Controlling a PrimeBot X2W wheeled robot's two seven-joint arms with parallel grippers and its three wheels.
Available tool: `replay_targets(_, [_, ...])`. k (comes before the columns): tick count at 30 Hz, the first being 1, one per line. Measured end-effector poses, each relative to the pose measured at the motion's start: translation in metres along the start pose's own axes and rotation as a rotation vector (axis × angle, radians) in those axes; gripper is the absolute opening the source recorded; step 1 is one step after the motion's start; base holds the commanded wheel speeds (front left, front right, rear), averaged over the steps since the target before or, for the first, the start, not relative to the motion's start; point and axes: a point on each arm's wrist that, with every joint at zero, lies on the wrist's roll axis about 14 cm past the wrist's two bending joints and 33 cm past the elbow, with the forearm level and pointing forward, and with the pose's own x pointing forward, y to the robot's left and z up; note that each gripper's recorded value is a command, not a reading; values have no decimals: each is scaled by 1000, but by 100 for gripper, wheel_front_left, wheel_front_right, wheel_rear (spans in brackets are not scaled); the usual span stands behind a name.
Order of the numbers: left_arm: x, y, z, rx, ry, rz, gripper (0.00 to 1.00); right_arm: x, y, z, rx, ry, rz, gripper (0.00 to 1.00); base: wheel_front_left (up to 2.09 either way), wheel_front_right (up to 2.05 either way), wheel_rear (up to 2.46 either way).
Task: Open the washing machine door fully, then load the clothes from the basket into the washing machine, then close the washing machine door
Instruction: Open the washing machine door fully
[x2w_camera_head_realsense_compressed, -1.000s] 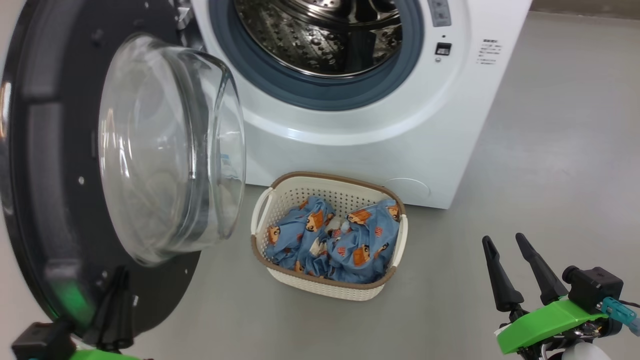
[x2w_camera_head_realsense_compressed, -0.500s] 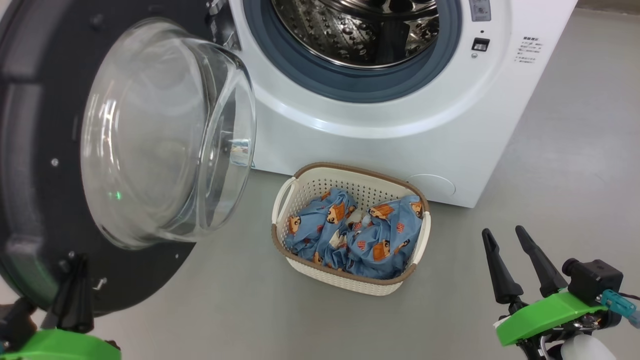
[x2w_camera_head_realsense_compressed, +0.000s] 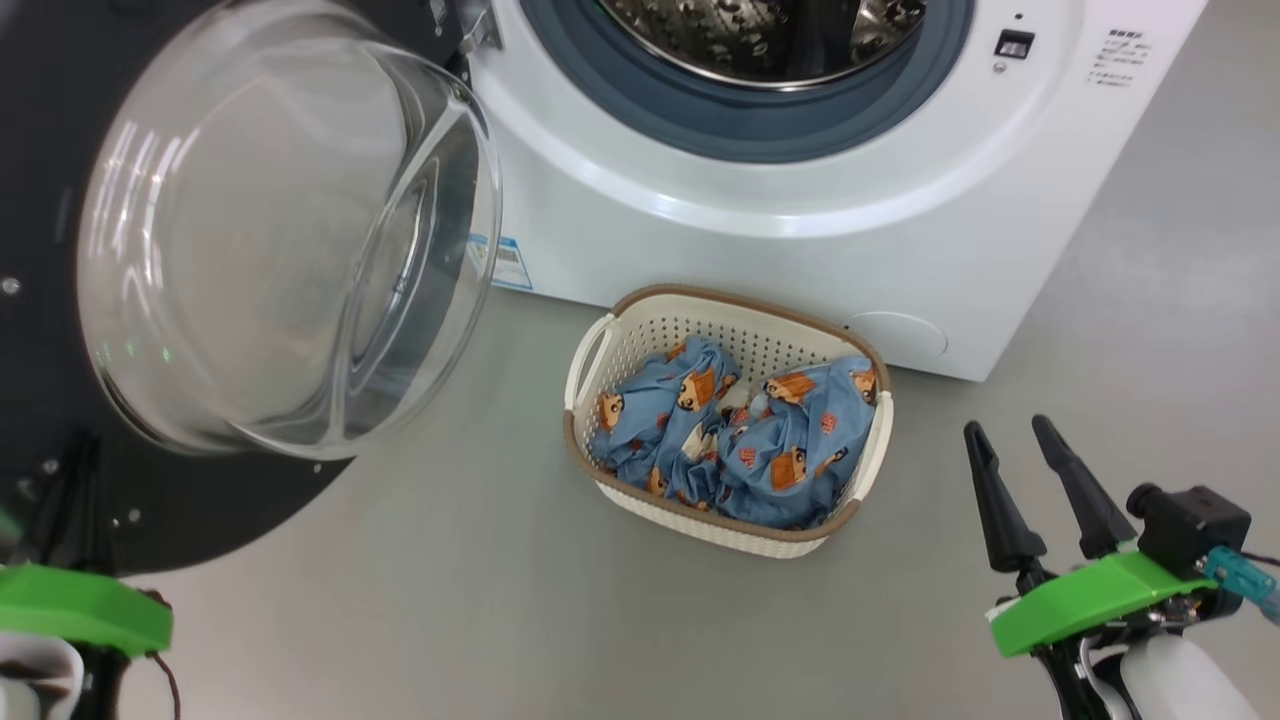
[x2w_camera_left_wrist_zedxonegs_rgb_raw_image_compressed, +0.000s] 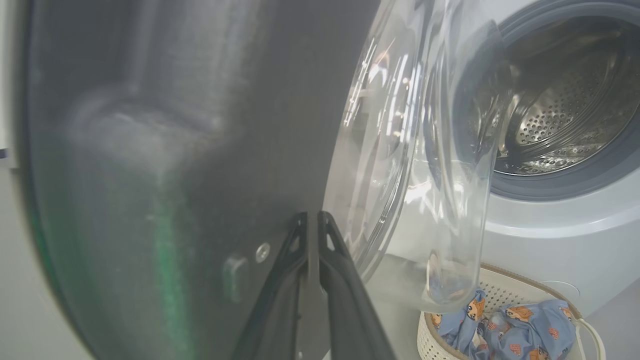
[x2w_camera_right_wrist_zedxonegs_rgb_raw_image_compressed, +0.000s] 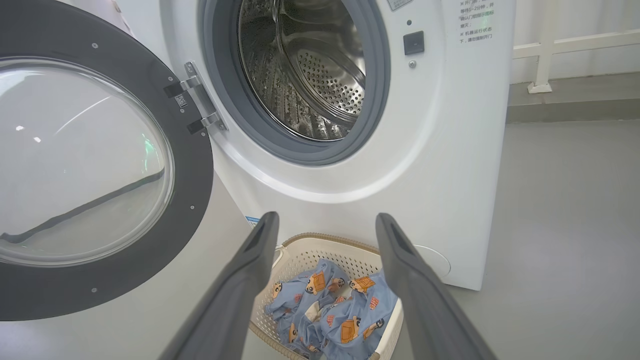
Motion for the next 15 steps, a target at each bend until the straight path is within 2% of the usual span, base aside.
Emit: replay_targets(15, [35,34,8,69,55,73,0,30,7,-9,7,9,44,100,0,0,0])
